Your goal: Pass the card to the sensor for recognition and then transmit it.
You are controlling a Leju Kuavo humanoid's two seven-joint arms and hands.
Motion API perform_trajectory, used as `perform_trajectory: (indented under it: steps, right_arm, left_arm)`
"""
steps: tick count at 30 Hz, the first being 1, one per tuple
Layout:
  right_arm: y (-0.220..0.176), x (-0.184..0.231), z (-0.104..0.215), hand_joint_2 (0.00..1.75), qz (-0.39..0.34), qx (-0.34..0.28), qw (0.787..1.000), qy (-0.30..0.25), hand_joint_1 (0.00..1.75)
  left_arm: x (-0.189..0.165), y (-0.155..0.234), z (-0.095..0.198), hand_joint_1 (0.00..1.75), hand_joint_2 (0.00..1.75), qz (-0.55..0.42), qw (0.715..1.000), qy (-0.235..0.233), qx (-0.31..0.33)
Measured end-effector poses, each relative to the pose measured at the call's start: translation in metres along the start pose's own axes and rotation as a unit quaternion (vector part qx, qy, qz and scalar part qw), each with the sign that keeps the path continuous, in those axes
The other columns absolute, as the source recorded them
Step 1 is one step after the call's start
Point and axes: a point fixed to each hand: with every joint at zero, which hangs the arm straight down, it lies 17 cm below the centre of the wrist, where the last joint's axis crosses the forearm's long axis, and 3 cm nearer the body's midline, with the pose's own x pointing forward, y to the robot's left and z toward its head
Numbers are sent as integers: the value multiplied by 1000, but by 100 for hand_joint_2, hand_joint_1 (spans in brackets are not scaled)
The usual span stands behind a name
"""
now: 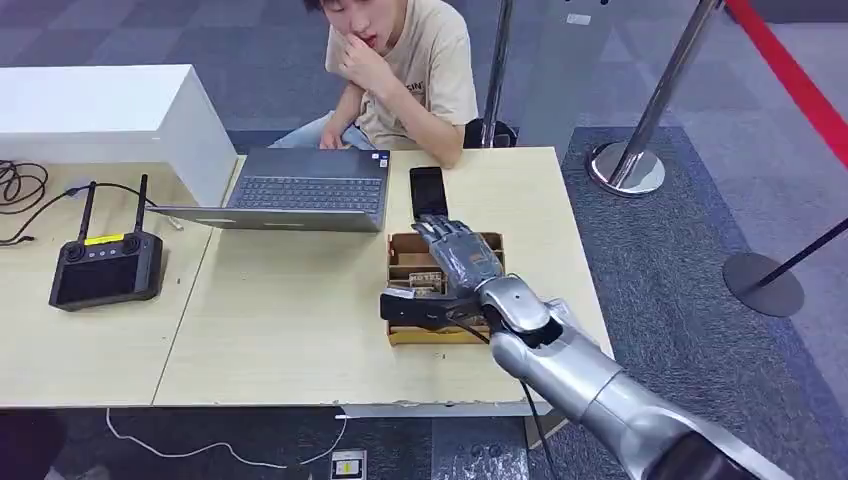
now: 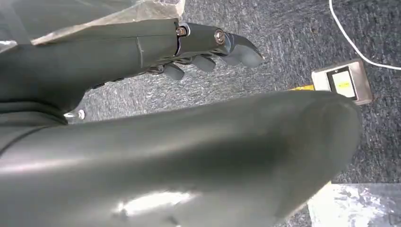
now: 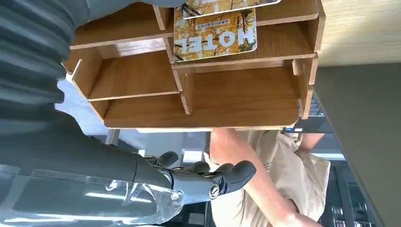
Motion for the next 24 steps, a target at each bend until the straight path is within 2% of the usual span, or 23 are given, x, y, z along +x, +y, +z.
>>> perform_trajectory:
  steps: [8,9,10,11,14,17,21,24]
  right_arm:
    - [0,-3,-1,175,12,5,1000,7,0]
    - [0,-3,-1,175,12,5,1000,8,14]
    - [-1,-2,-1,175,12,3,1000,8,70]
    - [-2,-3,-1,175,15,2,1000,9,150]
    - [-3,-3,1,175,21,0,1000,10,159]
    - [-9,-3,2,175,26,-9,1000,11,152]
    - [-18,-1,3,175,30,-18,999,10,155]
    - [-23,0,4,175,32,-24,999,8,152]
  left_arm:
    - [-1,1,0,0,0,1,1000,1,2]
    - [-1,1,0,0,0,1,1000,2,2]
    - [-1,1,0,0,0,2,1000,2,3]
    - [-2,2,0,0,0,2,1000,2,4]
    - [-2,3,-1,0,0,3,1000,3,6]
    - [-3,3,-1,0,0,4,1000,4,6]
    - [-3,4,-1,0,0,6,1000,6,7]
    - [-4,5,-1,0,0,8,1000,7,8]
